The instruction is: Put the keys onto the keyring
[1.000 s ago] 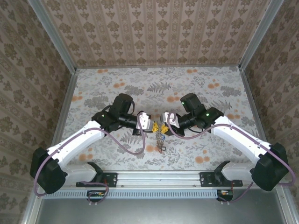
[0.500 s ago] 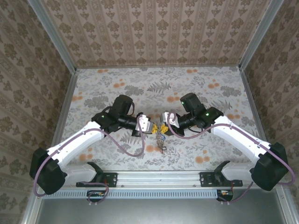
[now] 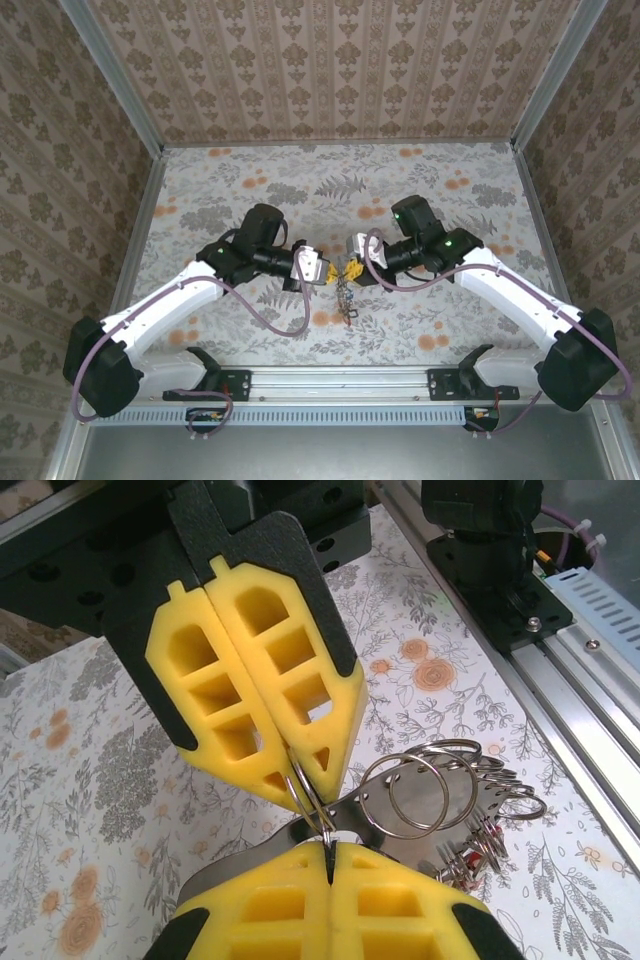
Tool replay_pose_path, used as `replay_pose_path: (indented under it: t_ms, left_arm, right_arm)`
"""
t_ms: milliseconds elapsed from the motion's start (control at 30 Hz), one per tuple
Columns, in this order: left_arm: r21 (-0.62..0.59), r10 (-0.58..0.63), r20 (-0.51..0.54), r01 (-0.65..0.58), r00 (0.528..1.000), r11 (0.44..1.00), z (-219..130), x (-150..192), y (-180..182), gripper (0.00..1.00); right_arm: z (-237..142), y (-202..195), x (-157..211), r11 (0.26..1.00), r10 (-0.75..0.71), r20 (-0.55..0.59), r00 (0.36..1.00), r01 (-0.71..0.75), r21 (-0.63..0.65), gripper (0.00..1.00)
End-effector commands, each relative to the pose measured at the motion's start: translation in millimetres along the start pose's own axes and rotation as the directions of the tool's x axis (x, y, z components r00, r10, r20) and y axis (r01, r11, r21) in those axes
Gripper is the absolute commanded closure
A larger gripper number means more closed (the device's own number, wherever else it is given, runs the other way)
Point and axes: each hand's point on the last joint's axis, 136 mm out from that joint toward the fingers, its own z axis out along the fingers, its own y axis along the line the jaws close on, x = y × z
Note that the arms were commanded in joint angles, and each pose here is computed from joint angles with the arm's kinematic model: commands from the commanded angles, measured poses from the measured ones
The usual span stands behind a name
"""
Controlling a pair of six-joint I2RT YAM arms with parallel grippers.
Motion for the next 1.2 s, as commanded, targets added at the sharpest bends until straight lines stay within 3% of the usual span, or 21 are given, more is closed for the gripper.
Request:
replay_pose_path:
  t_ms: [0,267,333,433,500,733,967,1167]
  left_arm:
    - [0.015,-0.024,0.029,0.023,0.999,1.000,6,-2,-7,1.00]
    - [-0.063,-0.076,0.056,0.080,0.995,0.995,7,-8,8,1.00]
    - [-0.081,-0.094,0.071,0.100,0.993,0.992,6,-11,13,0.93]
    - [-0.102,-0.113,0.106,0.123,0.988,0.987,6,-16,18,0.71]
    - [-0.113,-0.125,0.130,0.140,0.984,0.984,4,-22,22,0.69]
    - [-0.135,-0.124,0.209,0.155,0.970,0.979,-3,-40,28,0.72]
    - [-0.097,-0.103,0.204,0.124,0.974,0.987,-6,-45,20,0.82]
    - [-0.084,-0.097,0.225,0.119,0.970,0.989,-9,-54,21,0.84]
  right_arm:
    - [-12,-5,-30,0.996,-0.078,0.121,0.990,0.072,0.051,1.00]
    - [-21,-7,-39,0.975,-0.178,0.190,0.965,0.147,0.168,1.00]
    - [-22,-6,-40,0.972,-0.190,0.199,0.961,0.155,0.178,1.00]
    - [-24,-7,-41,0.964,-0.213,0.202,0.956,0.172,0.203,1.00]
    - [-25,-5,-41,0.962,-0.226,0.205,0.952,0.185,0.201,1.00]
    - [-22,-6,-40,0.952,-0.253,0.183,0.950,0.210,0.224,1.00]
    - [-23,-6,-37,0.933,-0.281,0.147,0.948,0.235,0.272,1.00]
    - [-25,-9,-36,0.921,-0.280,0.136,0.950,0.226,0.319,1.00]
